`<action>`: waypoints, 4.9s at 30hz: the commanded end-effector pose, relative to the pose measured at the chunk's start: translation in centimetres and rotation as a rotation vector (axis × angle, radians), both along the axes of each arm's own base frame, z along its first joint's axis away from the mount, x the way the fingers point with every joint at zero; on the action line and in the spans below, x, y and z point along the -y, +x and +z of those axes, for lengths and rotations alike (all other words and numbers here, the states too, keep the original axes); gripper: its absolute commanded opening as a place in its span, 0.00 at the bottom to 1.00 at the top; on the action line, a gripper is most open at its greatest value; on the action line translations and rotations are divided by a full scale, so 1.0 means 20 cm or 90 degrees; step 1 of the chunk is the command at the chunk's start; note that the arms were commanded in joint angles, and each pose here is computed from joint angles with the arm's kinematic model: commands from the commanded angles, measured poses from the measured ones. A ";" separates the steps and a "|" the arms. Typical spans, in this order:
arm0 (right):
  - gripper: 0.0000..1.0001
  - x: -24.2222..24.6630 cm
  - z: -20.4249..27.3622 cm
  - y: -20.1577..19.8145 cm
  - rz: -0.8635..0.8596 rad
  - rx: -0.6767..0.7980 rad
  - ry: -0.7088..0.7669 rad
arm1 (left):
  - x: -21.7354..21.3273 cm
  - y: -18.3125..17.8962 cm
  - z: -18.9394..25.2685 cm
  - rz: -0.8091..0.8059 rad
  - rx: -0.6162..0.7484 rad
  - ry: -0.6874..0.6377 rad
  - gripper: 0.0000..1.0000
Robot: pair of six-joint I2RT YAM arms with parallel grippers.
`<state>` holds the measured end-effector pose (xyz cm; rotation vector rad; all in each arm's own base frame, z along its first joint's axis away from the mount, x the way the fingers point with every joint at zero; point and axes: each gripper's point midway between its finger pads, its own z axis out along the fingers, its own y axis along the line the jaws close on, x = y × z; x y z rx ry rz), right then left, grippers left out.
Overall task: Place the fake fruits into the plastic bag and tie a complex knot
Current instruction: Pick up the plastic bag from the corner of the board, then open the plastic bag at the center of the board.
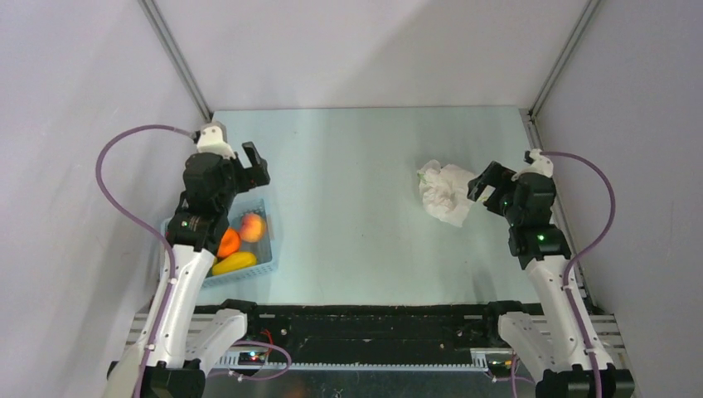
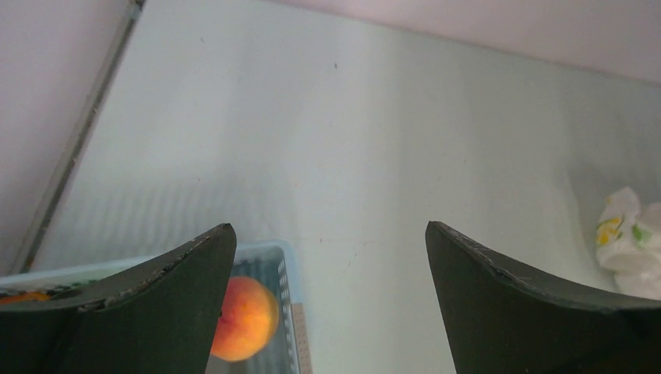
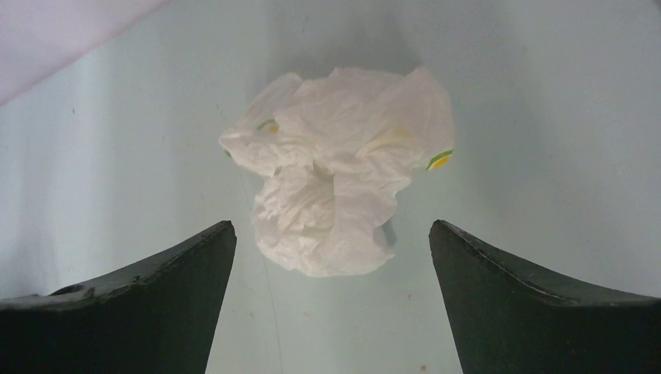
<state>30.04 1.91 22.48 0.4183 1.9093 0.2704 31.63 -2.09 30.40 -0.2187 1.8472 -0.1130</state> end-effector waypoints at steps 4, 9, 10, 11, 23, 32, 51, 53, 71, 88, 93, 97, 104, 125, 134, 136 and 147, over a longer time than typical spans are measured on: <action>1.00 -0.16 -0.11 -0.05 0.026 -0.096 -0.045 | 0.01 -0.05 -0.05 -0.026 0.012 0.026 0.99; 1.00 -0.17 -0.22 -0.04 -0.027 -0.139 -0.084 | 0.02 -0.06 -0.04 -0.035 0.015 0.022 0.99; 1.00 -0.17 -0.23 -0.02 -0.033 -0.137 -0.068 | 0.03 -0.05 -0.04 -0.038 0.015 0.019 0.99; 1.00 -0.17 -0.26 0.00 -0.032 -0.148 -0.056 | 0.04 -0.05 -0.04 -0.044 0.015 0.015 0.99; 0.77 -0.21 -0.50 0.23 -0.001 -0.187 -0.024 | 0.11 -0.07 -0.02 -0.087 0.030 -0.004 0.99; 0.60 -0.17 -0.59 0.28 -0.010 -0.199 -0.068 | 0.12 -0.06 -0.03 -0.096 0.030 -0.009 0.99; 0.00 -1.06 -0.14 -0.20 0.584 -0.048 0.058 | 1.02 -0.35 0.11 -0.614 0.098 0.073 0.99; 0.00 -1.12 -0.13 -0.27 0.639 -0.054 0.076 | 1.07 -0.38 0.08 -0.647 0.095 0.056 0.99; 0.00 -1.30 -0.13 -0.42 0.753 -0.069 0.131 | 1.12 -0.39 -0.19 -0.662 -0.033 0.015 0.98; 0.00 -1.26 -0.16 -0.38 0.697 -0.075 0.096 | 1.15 -0.35 -0.23 -0.641 -0.067 -0.021 0.11; 0.04 -1.10 -0.21 -0.25 0.543 -0.088 0.034 | 1.15 -0.41 -0.23 -0.670 -0.029 0.030 0.00; 0.47 -1.03 -0.14 -0.27 0.518 -0.041 -0.026 | 1.18 -0.52 -0.30 -0.720 -0.006 0.136 0.00; 0.83 -1.10 -0.02 -0.35 0.553 0.055 -0.098 | 1.28 -0.63 -0.40 -0.794 -0.034 0.172 0.00; 0.61 -1.43 -0.26 -0.29 0.671 0.042 -0.035 | 1.29 -0.72 -0.42 -0.850 0.000 0.203 0.00; 0.56 -1.49 -0.33 -0.26 0.692 0.042 -0.037 | 1.30 -0.71 -0.44 -0.854 -0.004 0.210 0.00; 0.55 -1.50 -0.35 -0.26 0.698 0.036 -0.031 | 1.29 -0.71 -0.44 -0.850 -0.002 0.213 0.00; 0.00 -1.39 -0.46 -0.16 0.597 -0.029 -0.046 | 1.21 -0.64 -0.39 -0.787 0.023 0.258 0.00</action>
